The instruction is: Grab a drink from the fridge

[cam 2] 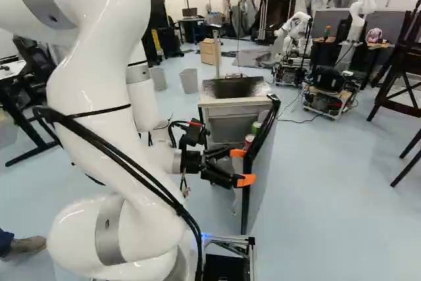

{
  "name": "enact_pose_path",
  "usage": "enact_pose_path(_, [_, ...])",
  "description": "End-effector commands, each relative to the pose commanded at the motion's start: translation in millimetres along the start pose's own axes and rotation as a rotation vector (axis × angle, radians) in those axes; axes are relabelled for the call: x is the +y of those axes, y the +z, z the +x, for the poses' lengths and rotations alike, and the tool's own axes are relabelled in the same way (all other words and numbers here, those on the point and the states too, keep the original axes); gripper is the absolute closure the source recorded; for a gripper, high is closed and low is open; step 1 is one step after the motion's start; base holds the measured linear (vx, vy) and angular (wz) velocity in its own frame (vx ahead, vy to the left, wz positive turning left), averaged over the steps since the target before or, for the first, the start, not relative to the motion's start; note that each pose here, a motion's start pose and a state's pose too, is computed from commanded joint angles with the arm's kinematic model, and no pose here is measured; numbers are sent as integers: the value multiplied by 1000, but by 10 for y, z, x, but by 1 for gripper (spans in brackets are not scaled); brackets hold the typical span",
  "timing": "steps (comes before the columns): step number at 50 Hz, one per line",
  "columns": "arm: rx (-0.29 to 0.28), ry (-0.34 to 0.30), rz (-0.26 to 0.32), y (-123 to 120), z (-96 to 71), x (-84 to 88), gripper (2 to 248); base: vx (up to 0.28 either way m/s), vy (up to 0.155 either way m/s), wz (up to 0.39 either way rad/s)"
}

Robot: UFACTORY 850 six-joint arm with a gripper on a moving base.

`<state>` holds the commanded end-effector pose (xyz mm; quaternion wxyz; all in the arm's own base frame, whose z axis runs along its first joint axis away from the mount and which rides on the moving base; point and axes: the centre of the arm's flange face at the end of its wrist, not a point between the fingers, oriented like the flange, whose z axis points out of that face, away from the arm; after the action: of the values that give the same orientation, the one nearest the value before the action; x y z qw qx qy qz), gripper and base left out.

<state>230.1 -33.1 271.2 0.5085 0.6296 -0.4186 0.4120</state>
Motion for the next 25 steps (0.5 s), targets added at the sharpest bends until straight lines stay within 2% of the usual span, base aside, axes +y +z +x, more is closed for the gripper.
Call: enact_pose_path(25, [-37, 69, -102, 242, 121, -180, 3, 0, 0, 0])
